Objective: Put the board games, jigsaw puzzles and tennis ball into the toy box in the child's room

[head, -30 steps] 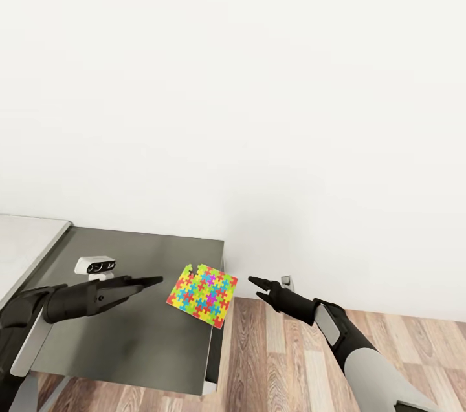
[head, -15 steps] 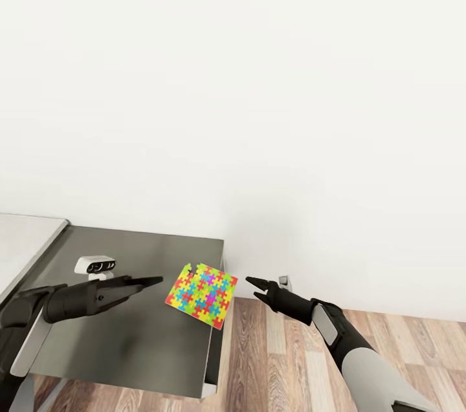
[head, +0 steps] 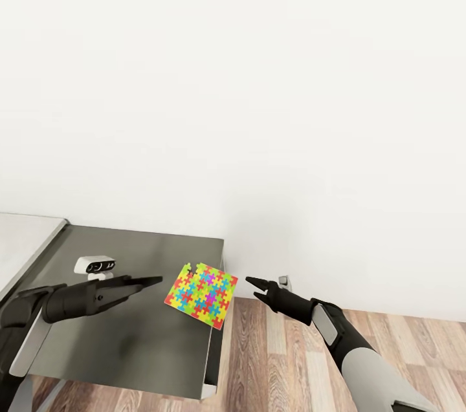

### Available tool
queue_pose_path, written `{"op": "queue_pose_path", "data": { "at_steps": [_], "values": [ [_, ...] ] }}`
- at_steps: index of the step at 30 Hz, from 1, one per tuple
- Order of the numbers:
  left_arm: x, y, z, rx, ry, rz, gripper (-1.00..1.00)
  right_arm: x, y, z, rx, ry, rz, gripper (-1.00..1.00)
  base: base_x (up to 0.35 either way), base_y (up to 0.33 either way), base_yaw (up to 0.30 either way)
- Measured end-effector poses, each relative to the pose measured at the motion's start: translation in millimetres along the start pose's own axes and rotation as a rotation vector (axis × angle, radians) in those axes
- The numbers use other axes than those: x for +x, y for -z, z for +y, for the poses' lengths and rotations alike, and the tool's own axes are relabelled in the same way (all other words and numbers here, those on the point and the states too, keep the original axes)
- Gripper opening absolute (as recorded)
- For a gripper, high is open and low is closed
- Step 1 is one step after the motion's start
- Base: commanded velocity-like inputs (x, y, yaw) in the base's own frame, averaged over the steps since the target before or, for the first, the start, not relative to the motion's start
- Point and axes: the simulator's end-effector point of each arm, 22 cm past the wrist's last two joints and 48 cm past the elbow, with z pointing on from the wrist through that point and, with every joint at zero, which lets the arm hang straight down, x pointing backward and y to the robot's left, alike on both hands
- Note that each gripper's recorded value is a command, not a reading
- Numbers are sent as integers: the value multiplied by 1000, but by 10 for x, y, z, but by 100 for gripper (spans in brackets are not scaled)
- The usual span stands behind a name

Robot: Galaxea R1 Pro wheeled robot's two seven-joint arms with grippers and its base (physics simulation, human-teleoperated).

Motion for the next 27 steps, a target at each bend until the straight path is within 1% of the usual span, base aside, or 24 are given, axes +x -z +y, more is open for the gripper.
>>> {"op": "queue_pose_path", "data": {
  "at_steps": [5, 12, 20, 27],
  "values": [
    [2, 0, -4, 0, -1, 0, 100, 2, -1, 0, 0, 0, 0, 100, 0, 5, 0],
    [2, -1, -5, 1, -1, 0, 100, 0, -1, 0, 0, 1, 0, 100, 0, 151, 0],
    [3, -3, -5, 1, -1, -1, 100, 0, 0, 1, 0, 0, 0, 100, 0, 41, 0],
    [3, -3, -5, 1, -1, 0, 100, 1, 0, 0, 0, -1, 0, 100, 0, 138, 0]
  ]
}}
